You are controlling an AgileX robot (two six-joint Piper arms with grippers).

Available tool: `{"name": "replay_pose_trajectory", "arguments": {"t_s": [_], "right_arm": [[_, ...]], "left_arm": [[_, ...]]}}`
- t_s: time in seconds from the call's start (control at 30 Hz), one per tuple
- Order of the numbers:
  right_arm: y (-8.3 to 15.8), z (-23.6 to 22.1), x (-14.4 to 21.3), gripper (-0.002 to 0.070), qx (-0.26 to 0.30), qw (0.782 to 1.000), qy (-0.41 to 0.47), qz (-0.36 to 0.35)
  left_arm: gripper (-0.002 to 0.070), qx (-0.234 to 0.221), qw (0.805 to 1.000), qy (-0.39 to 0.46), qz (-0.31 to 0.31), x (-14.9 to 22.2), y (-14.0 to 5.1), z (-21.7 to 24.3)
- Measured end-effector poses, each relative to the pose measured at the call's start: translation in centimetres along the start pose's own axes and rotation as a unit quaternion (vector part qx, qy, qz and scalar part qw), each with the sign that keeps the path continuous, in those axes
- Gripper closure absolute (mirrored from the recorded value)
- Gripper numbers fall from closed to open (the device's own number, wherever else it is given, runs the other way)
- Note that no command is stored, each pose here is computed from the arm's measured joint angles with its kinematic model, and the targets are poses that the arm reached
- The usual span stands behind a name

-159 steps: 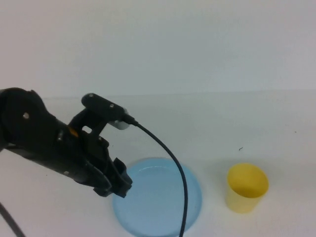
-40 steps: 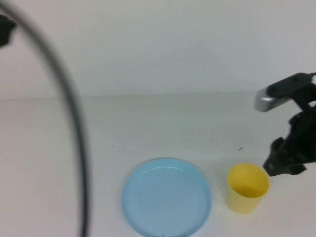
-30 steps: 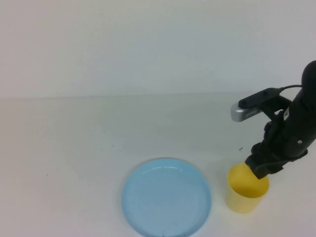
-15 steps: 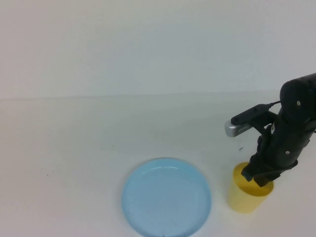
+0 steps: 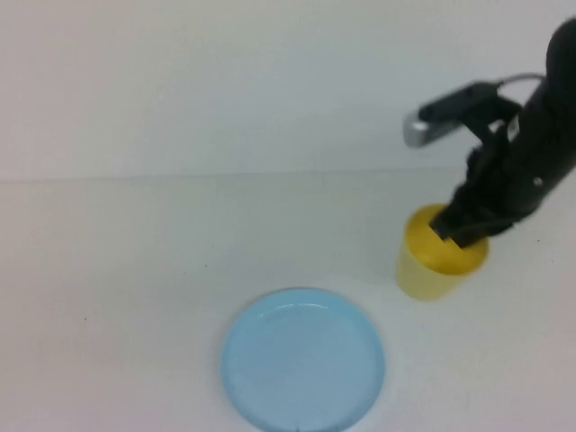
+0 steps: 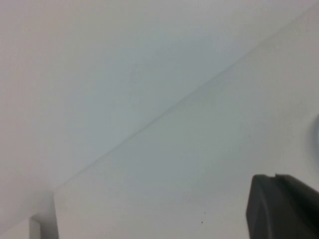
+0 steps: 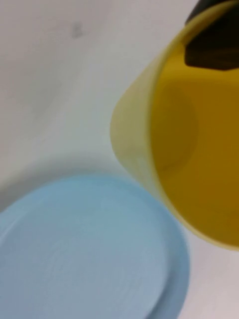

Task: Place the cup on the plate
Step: Place the cup on the plate

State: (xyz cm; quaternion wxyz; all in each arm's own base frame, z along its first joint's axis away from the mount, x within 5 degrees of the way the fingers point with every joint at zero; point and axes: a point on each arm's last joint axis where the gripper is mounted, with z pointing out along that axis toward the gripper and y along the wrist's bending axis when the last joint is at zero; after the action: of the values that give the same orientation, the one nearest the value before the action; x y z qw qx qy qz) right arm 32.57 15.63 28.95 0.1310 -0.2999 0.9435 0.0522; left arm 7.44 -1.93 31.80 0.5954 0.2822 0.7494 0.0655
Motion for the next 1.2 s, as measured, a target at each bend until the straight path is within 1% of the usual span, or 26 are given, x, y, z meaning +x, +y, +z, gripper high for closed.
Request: {"name": "replay_pose_trajectory", "arguments": {"t_s": [0.1, 0.17, 0.27, 0.4, 0.5, 0.67, 1.07, 1.2], "right_arm": [[2.7, -2.3, -1.7, 0.0646, -0.032, 0.998, -0.047, -0.026], [4.8, -2.4, -2.6, 0.0646, -0.05, 0.996, -0.055, -0.049], [7.4, -0.7, -3.6, 0.0646, -0.064, 0.994, -0.044, -0.076], [9.8, 3.3, -4.8, 0.0646, -0.078, 0.992, -0.015, -0.094], [10.5, 6.0, -5.6, 0.0646, -0.08, 0.992, 0.007, -0.094], [10.6, 9.3, -6.3, 0.0646, -0.08, 0.992, 0.045, -0.09], [10.5, 12.1, -6.1, 0.0647, -0.066, 0.991, 0.084, -0.087], [10.5, 12.1, -6.1, 0.0643, -0.065, 0.99, 0.084, -0.087]], "left_arm": [[0.0675, -0.033, 0.999, -0.018, -0.032, 1.3, -0.2, 0.6], [0.0675, -0.048, 0.997, -0.026, -0.048, 1.8, -0.3, 0.7], [0.0675, -0.066, 0.996, -0.043, -0.05, 1.8, 0.0, 0.3], [0.0675, -0.069, 0.996, -0.044, -0.045, 2.2, -0.2, 0.3], [0.0675, -0.071, 0.995, -0.058, -0.046, 2.3, -0.4, 0.4], [0.0675, -0.075, 0.994, -0.064, -0.038, 2.5, -0.4, 0.5], [0.0675, -0.075, 0.994, -0.065, -0.041, 2.5, -0.5, 0.5], [0.0675, -0.075, 0.994, -0.066, -0.041, 2.5, -0.4, 0.5]]}}
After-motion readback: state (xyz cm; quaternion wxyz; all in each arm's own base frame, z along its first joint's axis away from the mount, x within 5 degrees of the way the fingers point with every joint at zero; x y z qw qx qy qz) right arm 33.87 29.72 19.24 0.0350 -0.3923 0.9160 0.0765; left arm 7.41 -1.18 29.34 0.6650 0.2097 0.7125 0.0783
